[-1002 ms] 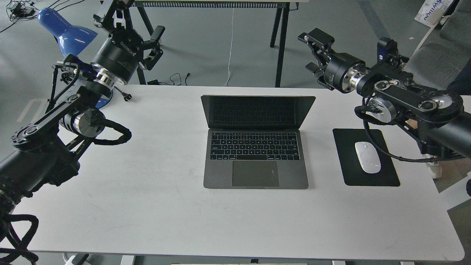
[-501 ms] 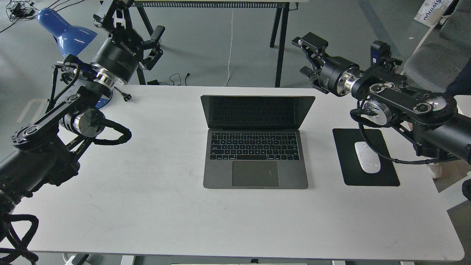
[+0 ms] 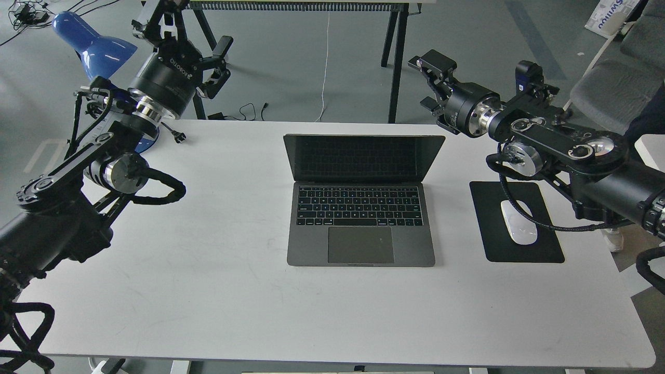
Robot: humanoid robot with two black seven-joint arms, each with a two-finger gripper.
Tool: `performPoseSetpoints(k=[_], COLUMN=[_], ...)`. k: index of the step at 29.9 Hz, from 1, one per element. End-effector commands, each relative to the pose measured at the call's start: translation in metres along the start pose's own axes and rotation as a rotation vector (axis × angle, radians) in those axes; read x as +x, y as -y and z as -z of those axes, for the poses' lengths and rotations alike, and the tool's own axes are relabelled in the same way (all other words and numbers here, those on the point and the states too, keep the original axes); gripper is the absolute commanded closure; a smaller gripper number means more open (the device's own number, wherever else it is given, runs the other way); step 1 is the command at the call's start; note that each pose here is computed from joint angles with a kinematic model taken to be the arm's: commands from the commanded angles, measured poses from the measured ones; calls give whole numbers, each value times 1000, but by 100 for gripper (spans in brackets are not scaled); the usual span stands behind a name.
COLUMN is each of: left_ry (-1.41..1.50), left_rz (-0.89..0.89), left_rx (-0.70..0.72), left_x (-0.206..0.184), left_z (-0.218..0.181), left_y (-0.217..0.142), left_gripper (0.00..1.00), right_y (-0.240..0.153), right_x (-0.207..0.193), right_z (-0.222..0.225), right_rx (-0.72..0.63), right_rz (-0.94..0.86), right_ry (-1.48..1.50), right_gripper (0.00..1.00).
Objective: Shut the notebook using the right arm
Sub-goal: 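Push the right gripper against the laptop screen's back, tilting it down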
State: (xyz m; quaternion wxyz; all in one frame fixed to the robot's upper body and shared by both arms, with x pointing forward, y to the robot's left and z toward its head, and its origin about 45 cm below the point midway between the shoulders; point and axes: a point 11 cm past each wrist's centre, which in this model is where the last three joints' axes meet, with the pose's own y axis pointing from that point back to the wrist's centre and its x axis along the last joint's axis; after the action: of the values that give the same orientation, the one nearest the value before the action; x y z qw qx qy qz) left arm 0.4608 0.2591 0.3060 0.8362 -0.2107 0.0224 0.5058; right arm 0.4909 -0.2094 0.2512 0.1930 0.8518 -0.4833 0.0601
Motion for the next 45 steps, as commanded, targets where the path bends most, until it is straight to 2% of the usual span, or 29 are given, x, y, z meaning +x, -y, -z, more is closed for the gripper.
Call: performPoseSetpoints(k=[1, 27, 45], left_ry=[0, 0, 0], left_rz=[0, 0, 0], left_rx=[0, 0, 0], left_x=[0, 0, 0], left_z=[0, 0, 0], left_y=[0, 0, 0], left_gripper=[0, 0, 0], right_y=[1, -4, -23], right_x=[-6, -40, -58], right_z=[-2, -12, -21], right_rx=[-3, -33, -64], right_rz=[18, 137, 223], right_ry=[3, -18, -26], right_gripper=[0, 0, 0])
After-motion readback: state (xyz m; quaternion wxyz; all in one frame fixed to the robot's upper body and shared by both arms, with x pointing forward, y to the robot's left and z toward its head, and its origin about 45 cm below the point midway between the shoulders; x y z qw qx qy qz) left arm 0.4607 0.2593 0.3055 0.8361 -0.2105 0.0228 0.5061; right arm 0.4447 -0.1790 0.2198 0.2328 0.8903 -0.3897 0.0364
